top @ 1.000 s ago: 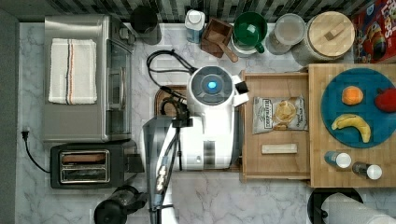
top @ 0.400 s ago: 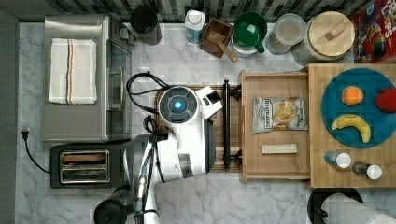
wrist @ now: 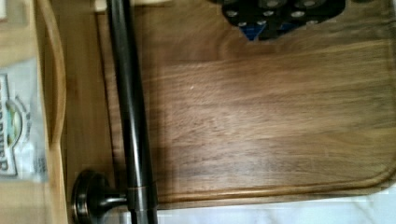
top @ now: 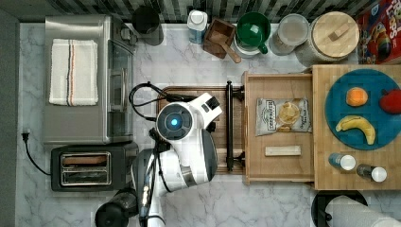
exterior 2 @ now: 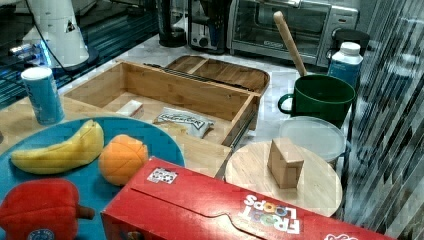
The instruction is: Close the drawer.
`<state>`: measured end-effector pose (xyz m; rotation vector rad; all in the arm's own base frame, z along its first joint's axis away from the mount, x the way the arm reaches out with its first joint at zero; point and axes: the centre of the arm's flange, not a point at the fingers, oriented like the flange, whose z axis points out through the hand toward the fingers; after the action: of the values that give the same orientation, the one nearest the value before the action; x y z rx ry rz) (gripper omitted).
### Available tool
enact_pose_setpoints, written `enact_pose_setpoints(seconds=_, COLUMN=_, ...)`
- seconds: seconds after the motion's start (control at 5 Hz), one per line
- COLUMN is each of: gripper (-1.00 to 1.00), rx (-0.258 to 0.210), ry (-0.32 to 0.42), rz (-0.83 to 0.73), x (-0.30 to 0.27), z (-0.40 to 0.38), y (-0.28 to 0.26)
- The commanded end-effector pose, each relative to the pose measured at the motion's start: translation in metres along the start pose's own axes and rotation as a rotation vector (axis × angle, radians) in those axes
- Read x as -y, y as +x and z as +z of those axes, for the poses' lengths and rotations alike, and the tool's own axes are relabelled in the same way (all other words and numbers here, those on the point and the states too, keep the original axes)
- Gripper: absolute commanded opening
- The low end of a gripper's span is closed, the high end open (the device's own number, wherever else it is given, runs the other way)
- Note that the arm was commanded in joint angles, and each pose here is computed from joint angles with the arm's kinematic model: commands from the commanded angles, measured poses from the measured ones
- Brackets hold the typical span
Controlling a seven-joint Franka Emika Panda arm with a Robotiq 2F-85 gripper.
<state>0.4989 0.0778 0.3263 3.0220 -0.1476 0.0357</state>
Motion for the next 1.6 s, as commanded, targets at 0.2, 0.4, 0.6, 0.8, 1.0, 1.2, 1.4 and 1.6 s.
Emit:
enact_pose_setpoints(seconds=0.2, gripper=-1.0, rx=0.031, ry=-0.031, rz=-0.153, x=0.0, z=0.056, y=-0.013)
enact_pose_setpoints(seconds=0.4, gripper=-1.0, rx=0.01, ry=-0.036, rz=-0.173, x=-0.017, z=0.065, y=-0.01)
enact_pose_setpoints(seconds=0.6, gripper=-1.0, rx=0.005, ry=-0.047, rz=-0.198, x=-0.038, z=0.062, y=-0.005)
enact_pose_setpoints(seconds=0.8, gripper=-1.0, rx=0.003, ry=-0.045, rz=-0.224, x=-0.061, z=0.059, y=0.003)
enact_pose_setpoints(seconds=1.0, gripper=-1.0, rx=-0.019, ry=-0.05, rz=-0.247, x=-0.084, z=0.066, y=0.01)
enact_pose_setpoints(seconds=1.2, gripper=-1.0, rx=-0.049, ry=-0.035, rz=-0.26, x=-0.109, z=0.074, y=0.013)
enact_pose_setpoints(seconds=1.4, gripper=-1.0, rx=-0.042, ry=-0.052, rz=-0.267, x=-0.133, z=0.068, y=0.017)
enact_pose_setpoints(seconds=1.6, gripper=-1.0, rx=-0.053, ry=-0.063, rz=-0.243, x=-0.166, z=0.06, y=0.015)
